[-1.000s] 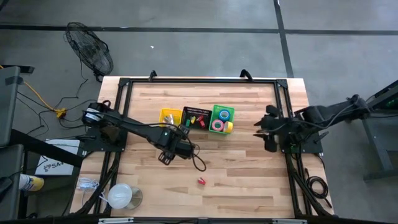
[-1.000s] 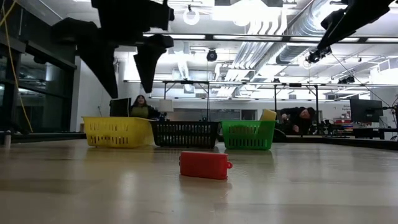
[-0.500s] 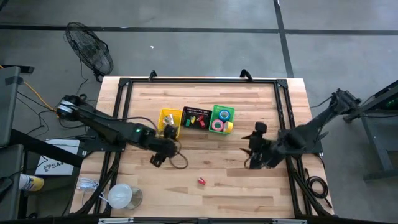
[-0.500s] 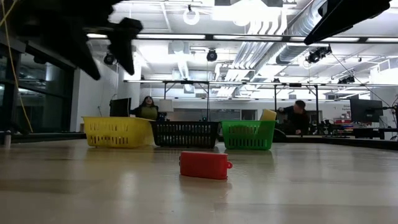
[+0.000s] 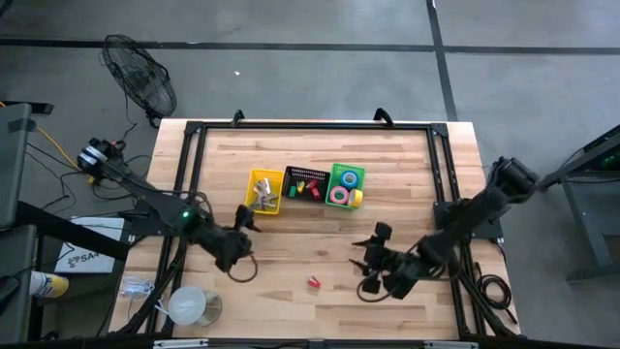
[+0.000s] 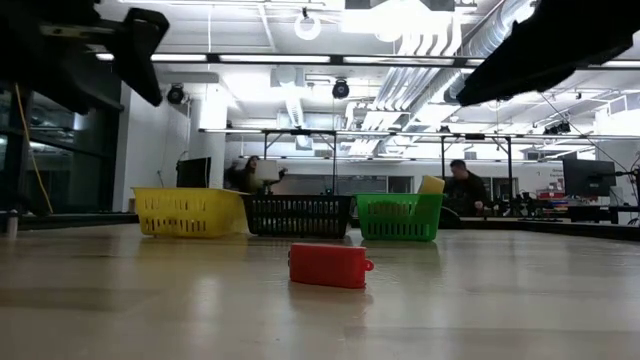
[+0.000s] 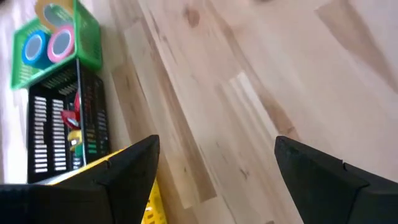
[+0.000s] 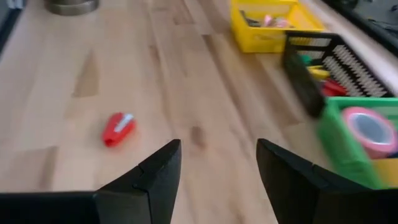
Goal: Pick and place Stapler, Stapler remover, tape
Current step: Put the red stapler into the black bin
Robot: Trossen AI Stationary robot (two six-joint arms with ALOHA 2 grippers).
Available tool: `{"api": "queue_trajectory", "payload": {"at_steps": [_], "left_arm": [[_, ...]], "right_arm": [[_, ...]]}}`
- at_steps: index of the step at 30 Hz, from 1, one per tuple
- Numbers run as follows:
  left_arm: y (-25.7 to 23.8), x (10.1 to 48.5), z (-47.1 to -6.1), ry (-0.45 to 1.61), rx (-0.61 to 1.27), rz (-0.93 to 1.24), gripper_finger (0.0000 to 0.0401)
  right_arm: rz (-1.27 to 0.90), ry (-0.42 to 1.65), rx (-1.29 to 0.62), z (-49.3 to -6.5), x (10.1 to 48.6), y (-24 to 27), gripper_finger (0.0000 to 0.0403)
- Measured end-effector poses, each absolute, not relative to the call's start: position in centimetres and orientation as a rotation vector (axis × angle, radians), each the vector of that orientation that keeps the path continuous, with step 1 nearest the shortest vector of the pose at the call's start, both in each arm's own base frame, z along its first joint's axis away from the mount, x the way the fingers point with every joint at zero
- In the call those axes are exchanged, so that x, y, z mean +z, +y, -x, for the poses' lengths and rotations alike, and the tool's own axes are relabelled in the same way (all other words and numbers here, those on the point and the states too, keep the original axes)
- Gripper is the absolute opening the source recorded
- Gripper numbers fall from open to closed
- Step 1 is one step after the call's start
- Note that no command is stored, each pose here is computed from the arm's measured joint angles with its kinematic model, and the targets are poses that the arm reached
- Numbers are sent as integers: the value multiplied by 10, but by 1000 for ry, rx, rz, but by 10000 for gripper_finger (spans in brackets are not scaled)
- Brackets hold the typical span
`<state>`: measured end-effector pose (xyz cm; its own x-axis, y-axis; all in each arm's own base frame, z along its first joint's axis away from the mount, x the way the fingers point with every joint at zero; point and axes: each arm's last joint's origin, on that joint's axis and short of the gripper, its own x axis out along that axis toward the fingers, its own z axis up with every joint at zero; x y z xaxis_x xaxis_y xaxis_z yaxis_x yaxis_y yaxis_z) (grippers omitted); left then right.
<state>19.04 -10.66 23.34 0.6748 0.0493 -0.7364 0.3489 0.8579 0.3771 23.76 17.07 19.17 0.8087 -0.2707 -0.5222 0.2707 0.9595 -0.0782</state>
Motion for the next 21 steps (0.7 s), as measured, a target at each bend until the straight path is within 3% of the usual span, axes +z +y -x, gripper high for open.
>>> {"api": "queue_trajectory", "payload": {"at_steps": [21], "left_arm": [[-132,233,-170,735,-190,-544,314]], "right_arm": [[-75,516,-196,-271,94,213,201]]}}
